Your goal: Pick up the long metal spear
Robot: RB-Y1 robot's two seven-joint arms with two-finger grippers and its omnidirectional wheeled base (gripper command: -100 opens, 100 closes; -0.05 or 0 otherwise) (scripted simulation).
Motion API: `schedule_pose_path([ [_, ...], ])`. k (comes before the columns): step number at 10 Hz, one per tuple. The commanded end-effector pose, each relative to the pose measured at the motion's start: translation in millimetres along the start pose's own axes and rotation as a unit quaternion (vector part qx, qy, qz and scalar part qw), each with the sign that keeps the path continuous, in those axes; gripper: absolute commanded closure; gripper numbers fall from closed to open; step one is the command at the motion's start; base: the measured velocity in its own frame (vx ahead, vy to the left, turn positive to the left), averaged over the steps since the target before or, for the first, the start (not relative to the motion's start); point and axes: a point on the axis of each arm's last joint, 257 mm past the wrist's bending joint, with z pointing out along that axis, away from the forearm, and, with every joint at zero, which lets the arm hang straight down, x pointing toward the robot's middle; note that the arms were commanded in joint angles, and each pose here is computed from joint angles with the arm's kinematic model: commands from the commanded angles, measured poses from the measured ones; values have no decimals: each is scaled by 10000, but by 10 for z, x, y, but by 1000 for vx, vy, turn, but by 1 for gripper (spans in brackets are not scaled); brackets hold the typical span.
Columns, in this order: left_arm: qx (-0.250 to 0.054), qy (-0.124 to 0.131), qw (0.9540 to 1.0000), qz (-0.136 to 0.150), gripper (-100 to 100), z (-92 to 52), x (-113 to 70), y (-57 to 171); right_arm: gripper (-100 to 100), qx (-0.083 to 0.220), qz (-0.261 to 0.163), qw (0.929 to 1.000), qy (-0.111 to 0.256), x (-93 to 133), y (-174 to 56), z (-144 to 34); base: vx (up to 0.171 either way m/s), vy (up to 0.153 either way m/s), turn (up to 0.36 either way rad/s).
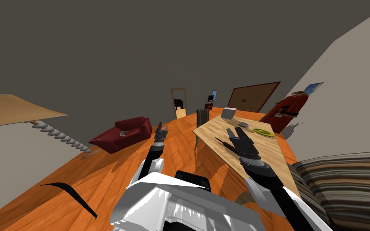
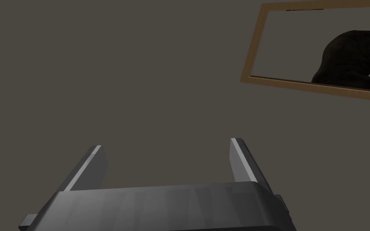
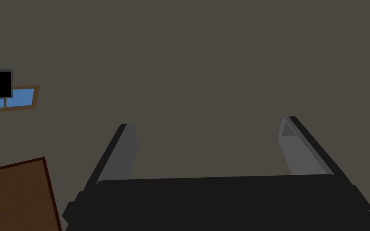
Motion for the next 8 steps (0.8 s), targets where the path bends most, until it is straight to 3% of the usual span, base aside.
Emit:
schedule_pose_path([
  [1, 0, 0, 10000, 0, 0, 0, 0, 0, -100, 39, -130, 9998, 144, 16, -46, -12, -14, 67, 38],
  [5, 0, 0, 10000, 0, 0, 0, 0, 0, -100, 258, -591, 9959, 631, 61, -283, -118, -14, 70, 72],
  [8, 0, 0, 10000, 0, 0, 0, 0, 0, -100, 542, -1033, 9867, 1136, 104, -584, -286, 3, 93, 117],
])
